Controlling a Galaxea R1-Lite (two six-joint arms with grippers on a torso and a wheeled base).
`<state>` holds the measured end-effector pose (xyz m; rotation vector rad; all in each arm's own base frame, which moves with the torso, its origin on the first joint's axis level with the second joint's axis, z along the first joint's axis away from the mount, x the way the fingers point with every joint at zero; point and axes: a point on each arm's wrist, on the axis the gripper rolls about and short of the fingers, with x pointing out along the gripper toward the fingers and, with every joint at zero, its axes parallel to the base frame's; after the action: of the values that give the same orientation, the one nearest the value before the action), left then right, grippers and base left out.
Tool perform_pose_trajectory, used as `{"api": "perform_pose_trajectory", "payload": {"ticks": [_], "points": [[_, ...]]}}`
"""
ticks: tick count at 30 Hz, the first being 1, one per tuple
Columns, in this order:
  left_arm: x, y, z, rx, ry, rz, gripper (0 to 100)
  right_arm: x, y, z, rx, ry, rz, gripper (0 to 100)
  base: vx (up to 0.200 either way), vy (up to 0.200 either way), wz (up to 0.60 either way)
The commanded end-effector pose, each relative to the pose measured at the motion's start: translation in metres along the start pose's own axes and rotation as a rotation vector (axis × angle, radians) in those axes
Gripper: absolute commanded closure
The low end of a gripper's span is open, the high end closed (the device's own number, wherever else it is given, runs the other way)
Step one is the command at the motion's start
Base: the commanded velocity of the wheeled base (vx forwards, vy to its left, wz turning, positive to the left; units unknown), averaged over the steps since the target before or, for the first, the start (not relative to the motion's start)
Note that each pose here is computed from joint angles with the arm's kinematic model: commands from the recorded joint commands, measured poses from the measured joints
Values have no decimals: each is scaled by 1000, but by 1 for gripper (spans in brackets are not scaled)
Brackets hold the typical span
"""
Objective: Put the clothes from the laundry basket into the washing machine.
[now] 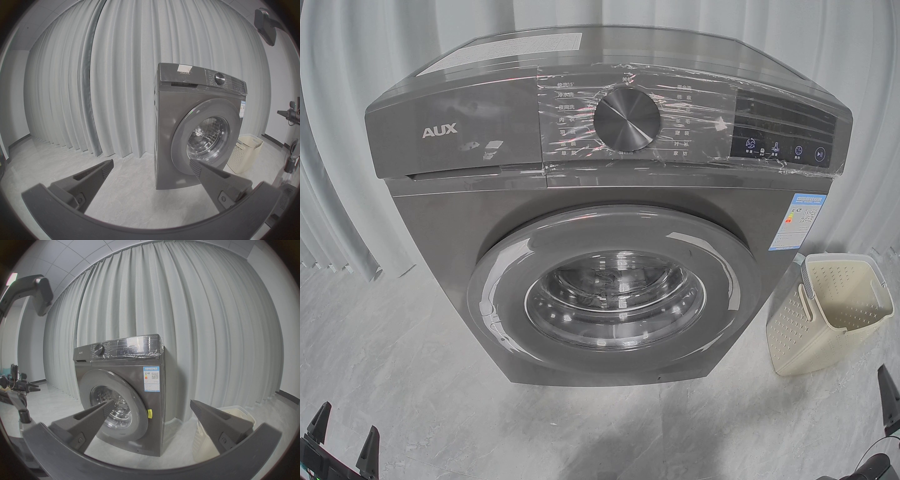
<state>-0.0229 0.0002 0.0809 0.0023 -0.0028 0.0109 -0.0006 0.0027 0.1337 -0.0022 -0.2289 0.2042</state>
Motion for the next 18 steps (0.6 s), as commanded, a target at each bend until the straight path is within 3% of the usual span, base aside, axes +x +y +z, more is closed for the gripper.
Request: {"api": "perform_pose_trajectory", "payload": {"ticks": [1,2,5,6,7,10,18], "points": [[0,0,-5,1,3,1,0,-32,7,-19,-43,-90,-6,0,0,0,0],[0,0,-5,-1,4,1,0,-32,7,-21,-42,-71,-9,0,0,0,0],[0,0,-5,-1,4,1,0,-32,7,-37,-30,83,-35,0,0,0,0],[0,0,-5,-2,4,1,0,-33,6,-41,-25,120,-60,0,0,0,0],[0,0,-5,-5,4,1,0,-34,4,-46,-8,177,-139,0,0,0,0],[0,0,-5,-5,4,1,0,-35,2,-50,-3,214,-241,0,0,0,0],[0,0,-5,-4,4,1,0,-35,2,-50,1,216,-232,0,0,0,0]]}}
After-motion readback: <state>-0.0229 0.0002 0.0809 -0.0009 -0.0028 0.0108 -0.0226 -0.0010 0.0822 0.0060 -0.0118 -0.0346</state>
